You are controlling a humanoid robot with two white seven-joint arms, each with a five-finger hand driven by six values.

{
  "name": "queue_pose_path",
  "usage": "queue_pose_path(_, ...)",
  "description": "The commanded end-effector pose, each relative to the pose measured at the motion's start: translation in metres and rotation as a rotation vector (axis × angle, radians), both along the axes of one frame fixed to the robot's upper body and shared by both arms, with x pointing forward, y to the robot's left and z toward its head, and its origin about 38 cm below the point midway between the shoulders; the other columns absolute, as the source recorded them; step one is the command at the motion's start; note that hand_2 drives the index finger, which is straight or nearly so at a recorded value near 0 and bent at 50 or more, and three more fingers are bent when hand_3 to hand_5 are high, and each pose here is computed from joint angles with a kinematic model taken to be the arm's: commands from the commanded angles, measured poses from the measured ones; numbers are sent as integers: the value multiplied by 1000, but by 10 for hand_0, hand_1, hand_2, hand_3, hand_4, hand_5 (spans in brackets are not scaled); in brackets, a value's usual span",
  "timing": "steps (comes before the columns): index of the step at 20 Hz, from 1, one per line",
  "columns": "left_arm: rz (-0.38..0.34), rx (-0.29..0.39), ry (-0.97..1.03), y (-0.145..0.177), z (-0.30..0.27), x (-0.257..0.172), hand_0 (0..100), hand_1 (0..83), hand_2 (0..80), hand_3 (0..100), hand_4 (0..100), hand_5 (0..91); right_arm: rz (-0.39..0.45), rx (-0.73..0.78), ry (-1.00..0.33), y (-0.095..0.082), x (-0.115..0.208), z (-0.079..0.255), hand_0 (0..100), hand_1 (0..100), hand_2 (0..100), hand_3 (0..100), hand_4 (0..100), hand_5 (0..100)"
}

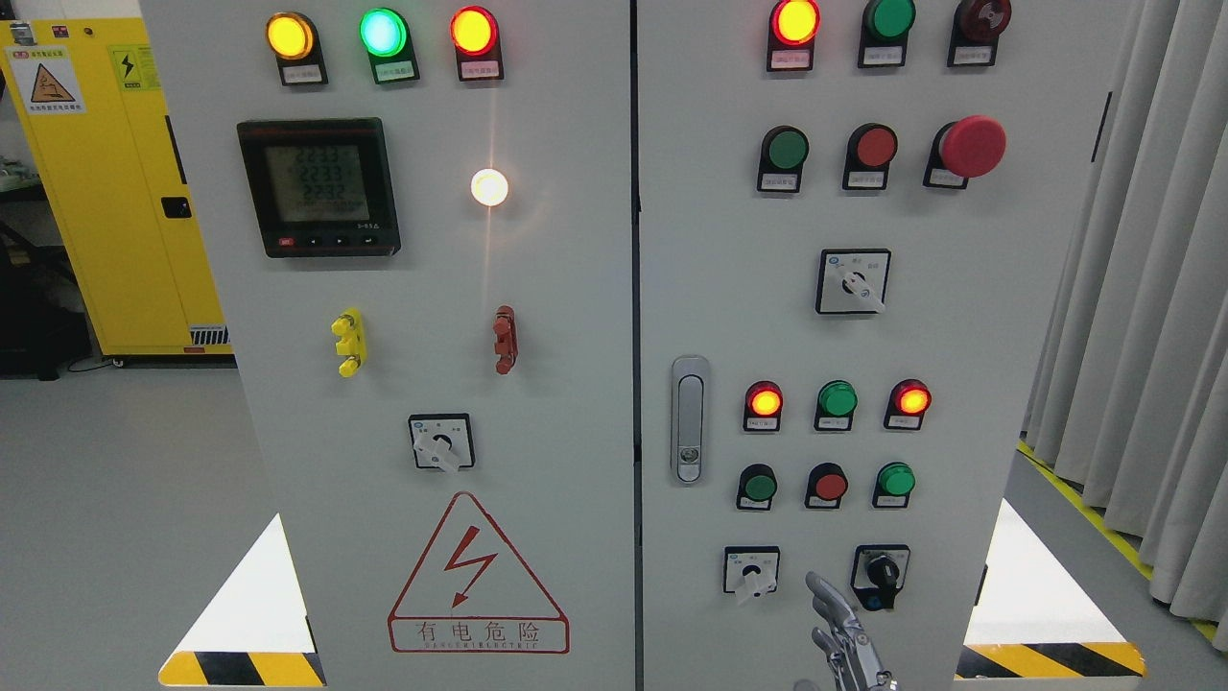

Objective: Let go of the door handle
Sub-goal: 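Raise the right hand up toward the silver door handle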

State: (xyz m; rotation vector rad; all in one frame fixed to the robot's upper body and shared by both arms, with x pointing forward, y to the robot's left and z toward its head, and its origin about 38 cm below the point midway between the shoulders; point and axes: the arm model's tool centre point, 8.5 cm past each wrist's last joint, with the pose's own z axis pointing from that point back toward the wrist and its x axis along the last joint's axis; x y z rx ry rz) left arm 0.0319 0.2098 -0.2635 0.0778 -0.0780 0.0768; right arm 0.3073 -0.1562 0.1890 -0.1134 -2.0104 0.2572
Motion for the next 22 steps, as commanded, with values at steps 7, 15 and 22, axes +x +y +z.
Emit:
queue_pose_path(7, -1, -1, -12, 0, 0, 4, 120, 556, 0, 0, 0, 0, -402, -482, -159, 8, 8, 26, 375, 401, 0, 935, 969, 1000)
queue_pose_path(15, 0, -1, -12, 0, 0, 4, 120, 556, 0, 0, 0, 0, -501, -749, -270, 16, 21, 36, 345, 374, 0, 987, 1000, 1000)
queue_pose_path(22, 0, -1, -12, 0, 0, 4, 120, 556, 0, 0, 0, 0, -556, -950, -311, 24, 35, 31, 385, 363, 0, 1000, 1000, 1000)
